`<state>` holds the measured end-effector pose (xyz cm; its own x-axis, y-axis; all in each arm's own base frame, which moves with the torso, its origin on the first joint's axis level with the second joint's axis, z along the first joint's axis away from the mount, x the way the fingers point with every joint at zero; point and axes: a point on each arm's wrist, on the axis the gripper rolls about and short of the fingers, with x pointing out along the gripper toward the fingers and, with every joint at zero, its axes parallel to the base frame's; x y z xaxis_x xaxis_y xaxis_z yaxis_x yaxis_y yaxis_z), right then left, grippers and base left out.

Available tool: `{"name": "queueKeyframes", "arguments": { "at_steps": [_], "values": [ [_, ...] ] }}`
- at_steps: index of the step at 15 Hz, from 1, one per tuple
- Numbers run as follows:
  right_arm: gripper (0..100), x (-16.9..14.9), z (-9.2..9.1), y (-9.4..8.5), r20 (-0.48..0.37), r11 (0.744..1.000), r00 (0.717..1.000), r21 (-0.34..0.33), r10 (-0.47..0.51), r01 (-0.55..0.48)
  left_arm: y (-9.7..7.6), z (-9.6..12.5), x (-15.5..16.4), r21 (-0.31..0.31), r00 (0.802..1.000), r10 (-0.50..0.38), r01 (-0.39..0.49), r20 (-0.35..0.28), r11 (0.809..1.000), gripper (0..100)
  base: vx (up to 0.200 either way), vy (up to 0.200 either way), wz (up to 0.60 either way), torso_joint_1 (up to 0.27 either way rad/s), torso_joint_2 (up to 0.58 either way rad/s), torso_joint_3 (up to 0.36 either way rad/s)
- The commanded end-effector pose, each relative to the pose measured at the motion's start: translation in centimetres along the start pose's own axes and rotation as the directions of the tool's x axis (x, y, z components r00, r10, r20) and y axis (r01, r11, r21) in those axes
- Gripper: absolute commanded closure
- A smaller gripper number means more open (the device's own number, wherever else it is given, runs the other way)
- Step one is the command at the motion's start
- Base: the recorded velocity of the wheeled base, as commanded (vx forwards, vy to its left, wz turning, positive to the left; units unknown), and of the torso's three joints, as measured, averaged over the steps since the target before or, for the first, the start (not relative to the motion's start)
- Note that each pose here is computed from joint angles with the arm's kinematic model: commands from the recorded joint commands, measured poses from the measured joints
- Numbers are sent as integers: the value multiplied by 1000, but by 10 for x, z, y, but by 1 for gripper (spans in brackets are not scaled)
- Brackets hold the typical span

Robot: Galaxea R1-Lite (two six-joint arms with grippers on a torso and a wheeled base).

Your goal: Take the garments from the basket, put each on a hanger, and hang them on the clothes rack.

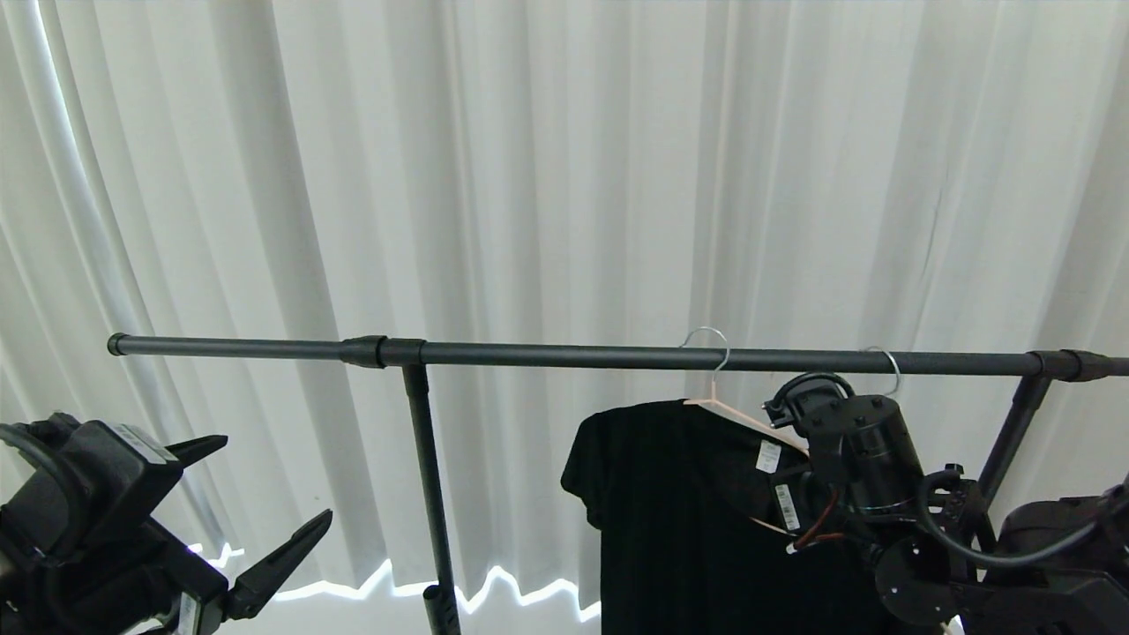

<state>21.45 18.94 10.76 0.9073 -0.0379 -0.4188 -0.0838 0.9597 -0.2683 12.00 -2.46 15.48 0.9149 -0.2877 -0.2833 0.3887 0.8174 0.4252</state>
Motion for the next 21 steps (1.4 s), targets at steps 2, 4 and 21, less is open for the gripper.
{"name": "queueKeyframes", "arguments": {
  "at_steps": [2,4,21],
  "values": [
    [100,2,-2,2,-6,1000,1000,-6,0,0,1,1,0,1,1000,3,-3,5,1000,0,0,0,0,0,0,0],
    [100,0,-2,5,-5,1000,1000,-13,8,-8,1,2,-3,3,1000,11,-11,16,1000,0,0,0,0,0,0,0],
    [100,4,-10,24,-2,995,998,-77,-69,68,2,5,-8,-3,999,40,-40,35,999,0,0,0,0,0,0,0]
  ]
}}
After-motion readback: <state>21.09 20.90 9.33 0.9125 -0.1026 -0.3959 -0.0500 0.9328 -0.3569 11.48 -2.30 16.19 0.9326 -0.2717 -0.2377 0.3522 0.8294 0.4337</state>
